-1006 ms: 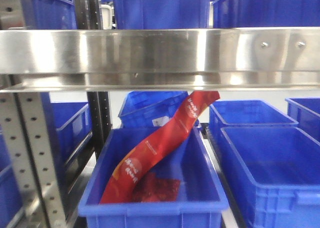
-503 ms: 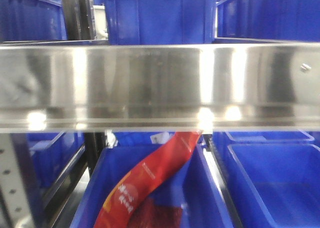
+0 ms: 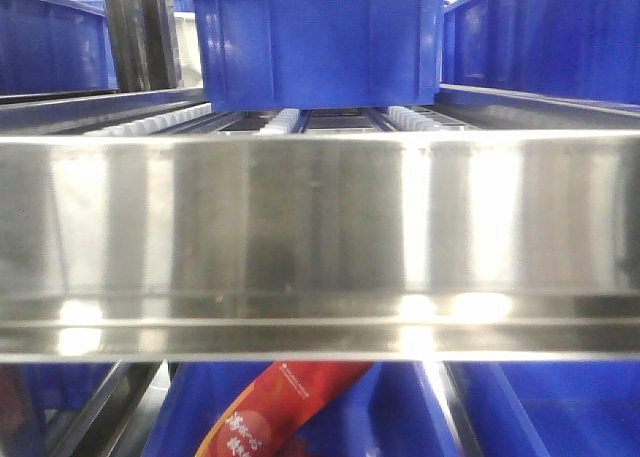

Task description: Stack two boxes on right shelf middle

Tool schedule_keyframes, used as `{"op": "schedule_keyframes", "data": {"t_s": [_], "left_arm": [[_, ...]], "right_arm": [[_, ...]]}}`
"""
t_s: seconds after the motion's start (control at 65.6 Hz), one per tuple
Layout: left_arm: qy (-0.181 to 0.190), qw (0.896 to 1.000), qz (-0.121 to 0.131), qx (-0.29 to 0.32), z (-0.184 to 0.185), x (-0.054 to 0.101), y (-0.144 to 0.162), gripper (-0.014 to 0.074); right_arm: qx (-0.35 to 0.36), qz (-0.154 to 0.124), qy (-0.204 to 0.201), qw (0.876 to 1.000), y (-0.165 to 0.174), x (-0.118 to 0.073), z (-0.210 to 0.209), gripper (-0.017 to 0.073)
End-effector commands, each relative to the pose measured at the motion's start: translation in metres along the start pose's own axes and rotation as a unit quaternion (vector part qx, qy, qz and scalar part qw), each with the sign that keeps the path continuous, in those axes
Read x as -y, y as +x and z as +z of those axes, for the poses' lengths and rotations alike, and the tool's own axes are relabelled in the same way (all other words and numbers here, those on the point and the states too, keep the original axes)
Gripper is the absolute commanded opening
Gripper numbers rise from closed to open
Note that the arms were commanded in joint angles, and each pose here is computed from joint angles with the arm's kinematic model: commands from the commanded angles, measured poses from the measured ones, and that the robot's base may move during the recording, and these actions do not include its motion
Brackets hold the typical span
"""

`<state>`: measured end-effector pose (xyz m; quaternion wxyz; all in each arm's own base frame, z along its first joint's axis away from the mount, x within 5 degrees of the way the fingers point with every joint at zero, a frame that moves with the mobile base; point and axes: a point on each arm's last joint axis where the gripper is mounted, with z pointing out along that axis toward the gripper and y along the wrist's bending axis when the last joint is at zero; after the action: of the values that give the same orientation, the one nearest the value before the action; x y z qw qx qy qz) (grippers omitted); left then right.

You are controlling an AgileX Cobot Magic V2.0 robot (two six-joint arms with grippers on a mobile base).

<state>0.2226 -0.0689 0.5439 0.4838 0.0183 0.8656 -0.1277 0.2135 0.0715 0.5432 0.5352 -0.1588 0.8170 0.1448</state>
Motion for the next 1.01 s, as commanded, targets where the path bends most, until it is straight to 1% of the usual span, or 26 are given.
{"op": "schedule_keyframes", "data": {"t_s": [0.0,0.99], "left_arm": [[-0.028,0.999,0.011,0.041,-0.0099,-0.0064,-0.0070,-0.0111],[-0.028,0.999,0.011,0.041,-0.0099,-0.0064,-0.0070,-0.0111]], "right_arm": [[0.044,-0.020,0.030,0.998,-0.0086,0.0044,-0.0126,-0.0153],[0.044,-0.020,0.030,0.998,-0.0086,0.0044,-0.0126,-0.0153]]}}
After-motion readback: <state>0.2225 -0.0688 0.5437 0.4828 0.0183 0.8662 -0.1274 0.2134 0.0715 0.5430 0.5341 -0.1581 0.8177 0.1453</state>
